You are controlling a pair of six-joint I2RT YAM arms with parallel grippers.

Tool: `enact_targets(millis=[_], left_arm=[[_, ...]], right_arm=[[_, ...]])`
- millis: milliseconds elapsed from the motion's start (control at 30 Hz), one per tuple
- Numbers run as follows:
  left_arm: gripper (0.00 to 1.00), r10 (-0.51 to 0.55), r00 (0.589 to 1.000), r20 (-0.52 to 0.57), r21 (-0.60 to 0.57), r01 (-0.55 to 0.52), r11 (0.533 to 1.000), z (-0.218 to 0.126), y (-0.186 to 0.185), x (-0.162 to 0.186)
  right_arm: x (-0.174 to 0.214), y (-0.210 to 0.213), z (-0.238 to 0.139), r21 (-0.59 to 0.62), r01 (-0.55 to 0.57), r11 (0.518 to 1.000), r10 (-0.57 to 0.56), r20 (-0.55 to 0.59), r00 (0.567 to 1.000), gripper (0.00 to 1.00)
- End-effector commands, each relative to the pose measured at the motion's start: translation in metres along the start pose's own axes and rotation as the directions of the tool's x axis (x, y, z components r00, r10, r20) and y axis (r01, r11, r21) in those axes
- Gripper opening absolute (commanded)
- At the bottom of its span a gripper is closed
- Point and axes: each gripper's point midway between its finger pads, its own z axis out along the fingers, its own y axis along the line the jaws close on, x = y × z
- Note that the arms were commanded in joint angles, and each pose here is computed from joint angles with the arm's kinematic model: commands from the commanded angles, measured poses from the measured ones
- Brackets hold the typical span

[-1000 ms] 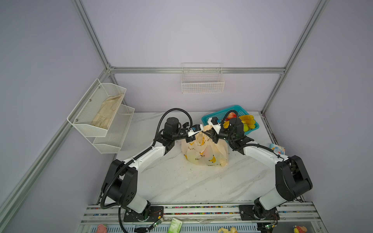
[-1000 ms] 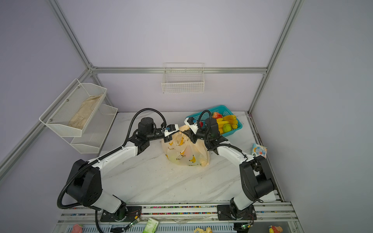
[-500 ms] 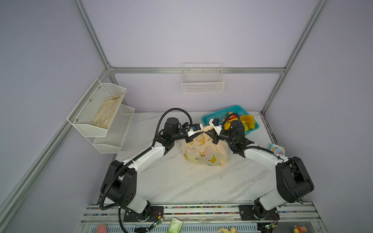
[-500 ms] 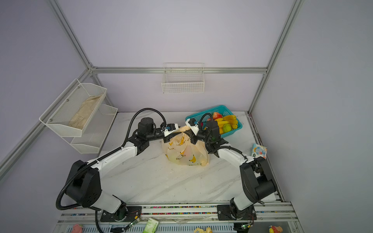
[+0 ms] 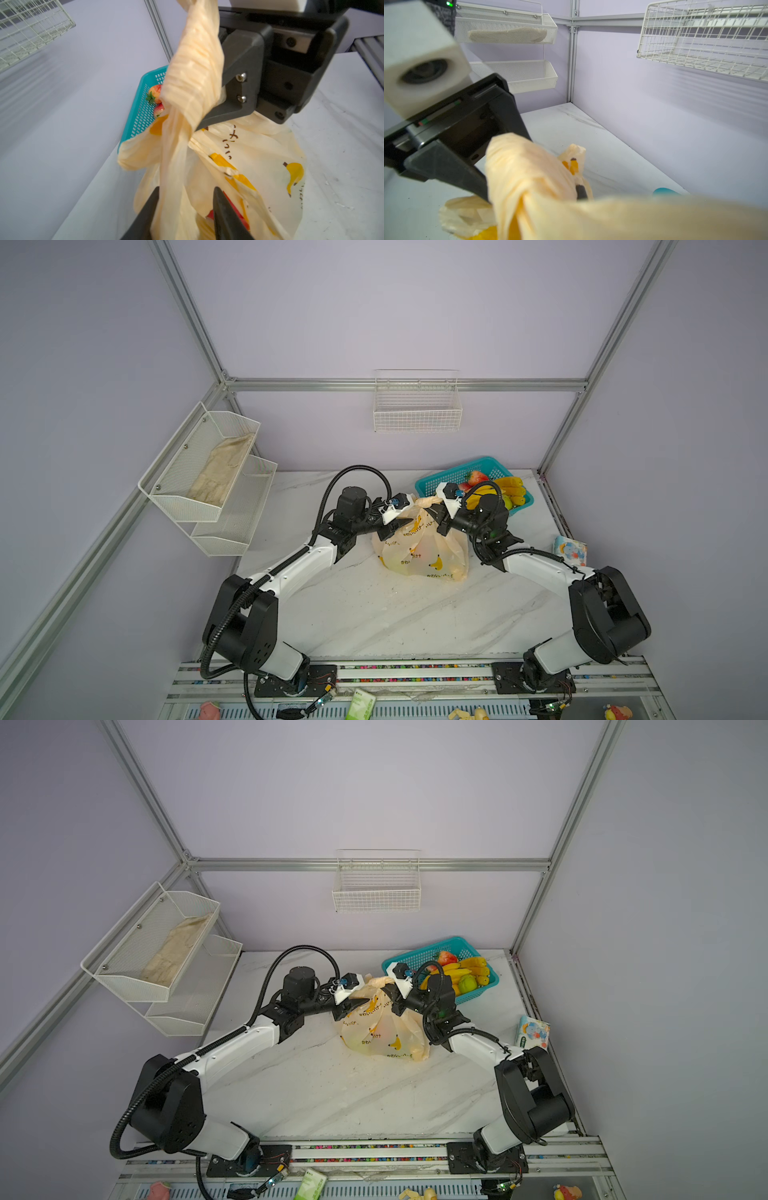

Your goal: Place the fake fruits into the plastic bag and tie a complex knot

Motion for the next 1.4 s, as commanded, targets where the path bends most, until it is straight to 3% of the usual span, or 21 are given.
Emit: enact_targets(millis=[0,133,400,567,700,833,1100,1367], left_arm=[[0.35,-0.082,0.993,0.083,0.076,0.075,0.994,-0.009,-0.02,-0.011],[0.33,-0.141,0.979,0.144,0.154,0.119,0.981,-0.006,-0.04,-0.022],[0.33,-0.171,0.964,0.205,0.18,0.134,0.975,-0.001,-0.06,-0.042],[0.41,-0.184,0.955,0.234,0.207,0.136,0.969,-0.005,-0.069,-0.046],[0.52,-0.103,0.964,0.246,0.156,0.066,0.986,-0.026,-0.068,-0.055],[0.59,-0.035,0.98,0.194,0.026,0.031,0.999,-0.042,-0.055,-0.048],[0.71,0.074,0.988,0.134,-0.053,-0.067,0.996,-0.069,-0.039,-0.041],[0.72,0.099,0.986,0.136,-0.161,-0.076,0.984,-0.094,0.005,-0.038]], right_arm=[[-0.032,0.001,0.001,0.004,0.039,0.999,-0.039,0.115,0.993,0.0],[-0.028,0.006,0.008,-0.052,0.047,0.998,-0.04,0.116,0.992,0.0],[-0.026,0.031,0.016,-0.215,0.038,0.976,-0.008,0.143,0.99,0.0],[-0.022,0.045,0.024,-0.318,0.026,0.948,0.019,0.137,0.99,0.0],[-0.014,0.051,0.025,-0.365,0.025,0.931,0.015,0.106,0.994,0.0],[-0.008,0.055,0.024,-0.386,0.028,0.922,0.01,0.095,0.995,0.0],[-0.007,0.057,0.023,-0.4,0.029,0.916,0.01,0.096,0.995,0.0],[-0.01,0.061,0.019,-0.408,0.039,0.912,0.002,0.099,0.995,0.0]])
